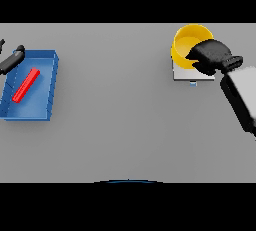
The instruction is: Pick up the red beaker and tilt it to pour out 1 green nut into yellow bowl. Pick up the yellow bowl and place it on the metallic measuring scale.
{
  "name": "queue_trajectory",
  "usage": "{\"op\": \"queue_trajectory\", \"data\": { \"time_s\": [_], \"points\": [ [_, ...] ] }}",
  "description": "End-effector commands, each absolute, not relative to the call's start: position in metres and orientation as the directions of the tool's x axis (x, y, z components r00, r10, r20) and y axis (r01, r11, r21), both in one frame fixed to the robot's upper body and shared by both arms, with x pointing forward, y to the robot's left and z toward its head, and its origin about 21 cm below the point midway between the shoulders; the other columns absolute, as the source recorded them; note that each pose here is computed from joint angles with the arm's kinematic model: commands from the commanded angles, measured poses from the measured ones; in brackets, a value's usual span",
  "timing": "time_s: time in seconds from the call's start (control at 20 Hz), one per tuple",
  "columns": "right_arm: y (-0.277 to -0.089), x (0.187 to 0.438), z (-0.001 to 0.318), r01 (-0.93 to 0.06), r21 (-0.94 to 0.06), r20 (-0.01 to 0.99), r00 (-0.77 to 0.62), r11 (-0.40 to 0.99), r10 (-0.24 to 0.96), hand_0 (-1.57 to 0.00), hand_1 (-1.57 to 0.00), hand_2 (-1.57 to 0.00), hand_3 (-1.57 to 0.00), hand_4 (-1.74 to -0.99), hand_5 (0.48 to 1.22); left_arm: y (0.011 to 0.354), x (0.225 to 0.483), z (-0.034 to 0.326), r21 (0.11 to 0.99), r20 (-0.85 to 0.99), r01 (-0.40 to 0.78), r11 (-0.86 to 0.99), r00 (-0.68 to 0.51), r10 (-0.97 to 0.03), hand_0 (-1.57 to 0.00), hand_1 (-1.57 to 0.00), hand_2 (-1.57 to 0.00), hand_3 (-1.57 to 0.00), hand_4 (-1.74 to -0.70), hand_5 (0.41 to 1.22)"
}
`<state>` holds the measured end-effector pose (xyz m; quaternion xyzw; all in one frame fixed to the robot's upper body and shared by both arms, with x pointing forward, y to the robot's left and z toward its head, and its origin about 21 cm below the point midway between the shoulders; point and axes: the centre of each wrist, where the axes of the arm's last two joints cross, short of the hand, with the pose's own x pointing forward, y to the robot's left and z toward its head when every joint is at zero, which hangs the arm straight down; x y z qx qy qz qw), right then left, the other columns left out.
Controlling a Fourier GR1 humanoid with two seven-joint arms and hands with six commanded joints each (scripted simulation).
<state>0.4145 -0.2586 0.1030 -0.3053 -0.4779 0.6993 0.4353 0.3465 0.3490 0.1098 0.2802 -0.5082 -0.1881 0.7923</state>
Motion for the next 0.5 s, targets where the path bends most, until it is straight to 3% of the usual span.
{"op": "queue_trajectory", "data": {
  "time_s": [0.0, 0.3, 0.45],
  "points": [
    [-0.260, 0.415, 0.099, -0.324, -0.934, -0.006, -0.414, -0.153, 0.910, -1.57, -1.57, -1.47, -1.24, -1.741, 1.221, 0.350, 0.346, 0.109, 0.632, 0.704, 0.008, 0.775, 0.413, -0.578, 0.00, 0.00, 0.00, 0.00, -0.72, 0.717],
    [-0.273, 0.422, 0.078, -0.377, -0.922, 0.049, -0.356, -0.095, 0.933, -1.56, -1.57, -1.41, -1.37, -1.741, 1.221, 0.347, 0.344, 0.103, 0.628, 0.703, 0.017, 0.778, 0.417, -0.576, 0.00, 0.00, 0.00, 0.00, -0.73, 0.710],
    [-0.271, 0.423, 0.075, -0.414, -0.907, 0.072, -0.336, -0.078, 0.939, -1.47, -1.57, -1.37, -1.47, -1.741, 1.221, 0.350, 0.343, 0.106, 0.632, 0.702, 0.010, 0.775, 0.416, -0.578, 0.00, 0.00, 0.00, 0.00, -0.73, 0.710]
  ]
}}
